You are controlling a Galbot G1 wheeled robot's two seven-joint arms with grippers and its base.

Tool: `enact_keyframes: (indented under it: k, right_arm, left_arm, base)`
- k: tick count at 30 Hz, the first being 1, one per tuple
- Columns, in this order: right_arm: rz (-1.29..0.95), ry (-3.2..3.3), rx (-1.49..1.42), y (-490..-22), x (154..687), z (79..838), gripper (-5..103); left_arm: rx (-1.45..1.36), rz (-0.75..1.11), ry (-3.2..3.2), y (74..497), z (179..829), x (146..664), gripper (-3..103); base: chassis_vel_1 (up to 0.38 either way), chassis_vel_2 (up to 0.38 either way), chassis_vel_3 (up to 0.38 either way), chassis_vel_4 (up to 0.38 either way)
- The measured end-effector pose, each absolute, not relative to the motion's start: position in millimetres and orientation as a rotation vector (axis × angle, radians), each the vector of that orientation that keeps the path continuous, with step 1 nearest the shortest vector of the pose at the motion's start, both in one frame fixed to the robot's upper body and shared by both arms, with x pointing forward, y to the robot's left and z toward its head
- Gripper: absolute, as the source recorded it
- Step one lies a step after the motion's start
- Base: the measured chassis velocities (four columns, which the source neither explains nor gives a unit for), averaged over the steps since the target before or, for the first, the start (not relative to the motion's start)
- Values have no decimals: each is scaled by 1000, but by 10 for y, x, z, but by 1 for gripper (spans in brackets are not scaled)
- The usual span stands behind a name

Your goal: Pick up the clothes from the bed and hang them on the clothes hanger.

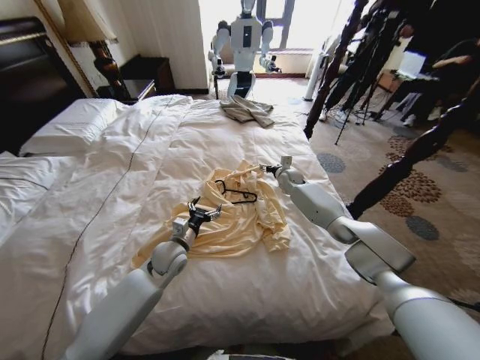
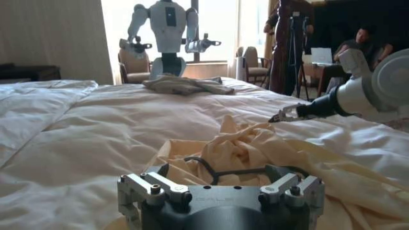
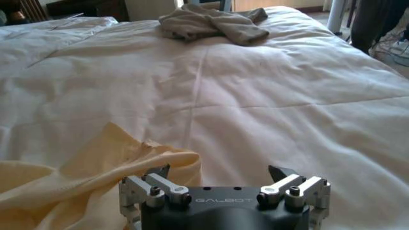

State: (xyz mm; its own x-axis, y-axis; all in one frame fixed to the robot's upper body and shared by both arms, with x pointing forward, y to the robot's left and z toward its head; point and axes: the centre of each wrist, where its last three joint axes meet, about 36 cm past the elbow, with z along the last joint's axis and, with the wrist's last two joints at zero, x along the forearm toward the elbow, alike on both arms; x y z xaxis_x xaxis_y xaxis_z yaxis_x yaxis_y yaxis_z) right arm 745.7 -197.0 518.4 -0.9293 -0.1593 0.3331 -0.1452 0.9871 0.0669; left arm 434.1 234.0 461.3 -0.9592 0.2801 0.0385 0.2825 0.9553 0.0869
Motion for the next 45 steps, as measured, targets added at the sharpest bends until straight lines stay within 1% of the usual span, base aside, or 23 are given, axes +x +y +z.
enact_keyframes:
  k: [9, 13, 15, 18, 19, 21, 23, 26, 27, 29, 30, 32, 33, 36, 39, 41, 43, 45]
  right_arm:
    - [-61, -2759, 243, -1899, 7480, 5003, 100]
    - [-91, -2760, 262, -1800, 7547, 5002, 80]
    - [-89, -2760, 274, -1766, 7549, 4992, 80]
    - [-97, -2755, 292, -1708, 7534, 4947, 63]
    - [-97, -2755, 292, -1708, 7534, 4947, 63]
    - [-115, -2748, 291, -1645, 7519, 4896, 52]
    - [-117, -2746, 290, -1631, 7512, 4873, 52]
    - [-114, -2749, 292, -1631, 7481, 4836, 36]
    - [-114, -2749, 292, -1631, 7481, 4836, 36]
    - [-113, -2755, 278, -1638, 7470, 4825, 25]
    - [-113, -2755, 278, -1638, 7470, 4825, 25]
    - [-106, -2770, 268, -1671, 7455, 4836, 14]
    - [-106, -2770, 268, -1671, 7455, 4836, 14]
    - [-74, -2804, 259, -1770, 7403, 4920, -2]
    - [-37, -2829, 261, -1880, 7363, 4991, -2]
    - [55, -2858, 287, -2038, 7267, 5061, -2]
    - [78, -2862, 303, -2048, 7232, 5082, -2]
    - [156, -2868, 380, -2047, 7046, 5155, -2]
  left_arm:
    - [-445, -133, -3085, 2339, 4627, 4344, 100]
    - [-442, -133, -3089, 2353, 4628, 4328, 100]
    - [-442, -135, -3090, 2357, 4631, 4328, 100]
    - [-443, -133, -3092, 2366, 4644, 4335, 100]
    - [-443, -133, -3092, 2366, 4644, 4335, 100]
    - [-440, -135, -3096, 2374, 4656, 4331, 100]
    - [-437, -136, -3098, 2378, 4661, 4328, 100]
    - [-422, -140, -3102, 2390, 4669, 4321, 100]
    - [-422, -140, -3102, 2390, 4669, 4321, 100]
    - [-413, -138, -3106, 2388, 4673, 4323, 100]
    - [-413, -138, -3106, 2388, 4673, 4323, 100]
    - [-410, -135, -3108, 2383, 4678, 4324, 100]
    - [-410, -135, -3108, 2383, 4678, 4324, 100]
    - [-409, -133, -3112, 2379, 4690, 4319, 100]
    - [-406, -130, -3113, 2381, 4690, 4317, 100]
    - [-404, -123, -3115, 2372, 4690, 4316, 100]
    - [-405, -120, -3115, 2366, 4689, 4315, 100]
    - [-406, -109, -3117, 2345, 4687, 4310, 100]
  base:
    - [0, 0, 0, 0]
    - [0, 0, 0, 0]
    - [0, 0, 0, 0]
    - [0, 0, 0, 0]
    - [0, 0, 0, 0]
    - [0, 0, 0, 0]
    - [0, 0, 0, 0]
    - [0, 0, 0, 0]
    - [0, 0, 0, 0]
    - [0, 0, 0, 0]
    - [0, 0, 0, 0]
    - [0, 0, 0, 0]
    - [0, 0, 0, 0]
    - [0, 0, 0, 0]
    - [0, 0, 0, 0]
    - [0, 0, 0, 0]
    - [0, 0, 0, 0]
    - [0, 0, 0, 0]
